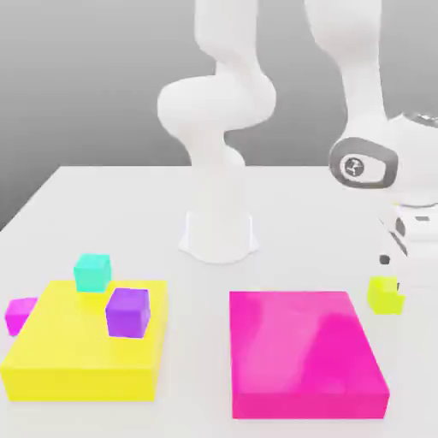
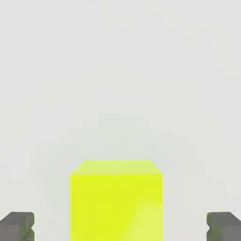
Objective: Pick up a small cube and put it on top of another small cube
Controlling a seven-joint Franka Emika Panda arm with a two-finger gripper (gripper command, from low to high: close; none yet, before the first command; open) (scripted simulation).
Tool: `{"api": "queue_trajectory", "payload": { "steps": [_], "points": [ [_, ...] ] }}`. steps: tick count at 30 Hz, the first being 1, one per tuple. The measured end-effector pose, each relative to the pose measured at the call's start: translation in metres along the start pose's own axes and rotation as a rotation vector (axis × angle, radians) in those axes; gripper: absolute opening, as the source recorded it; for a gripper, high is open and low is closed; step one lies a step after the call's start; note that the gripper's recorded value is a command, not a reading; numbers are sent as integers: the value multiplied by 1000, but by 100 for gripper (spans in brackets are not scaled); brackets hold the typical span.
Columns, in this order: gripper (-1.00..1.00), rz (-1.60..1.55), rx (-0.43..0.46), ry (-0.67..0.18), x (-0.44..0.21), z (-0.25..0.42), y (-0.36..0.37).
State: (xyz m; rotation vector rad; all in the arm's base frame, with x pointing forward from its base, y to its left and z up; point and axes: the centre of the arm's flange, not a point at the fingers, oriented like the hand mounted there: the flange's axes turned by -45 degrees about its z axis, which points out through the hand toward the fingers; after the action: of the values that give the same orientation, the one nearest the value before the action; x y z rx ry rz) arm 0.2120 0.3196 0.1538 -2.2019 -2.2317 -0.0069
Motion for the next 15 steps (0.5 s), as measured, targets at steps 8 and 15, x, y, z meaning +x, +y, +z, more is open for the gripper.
{"api": "queue_trajectory", "payload": {
  "steps": [8, 15],
  "points": [
    [-100, -3, 0, -6, -3, 22, -1],
    [-100, -1, 0, -1, 0, -11, 0]
  ]
}}
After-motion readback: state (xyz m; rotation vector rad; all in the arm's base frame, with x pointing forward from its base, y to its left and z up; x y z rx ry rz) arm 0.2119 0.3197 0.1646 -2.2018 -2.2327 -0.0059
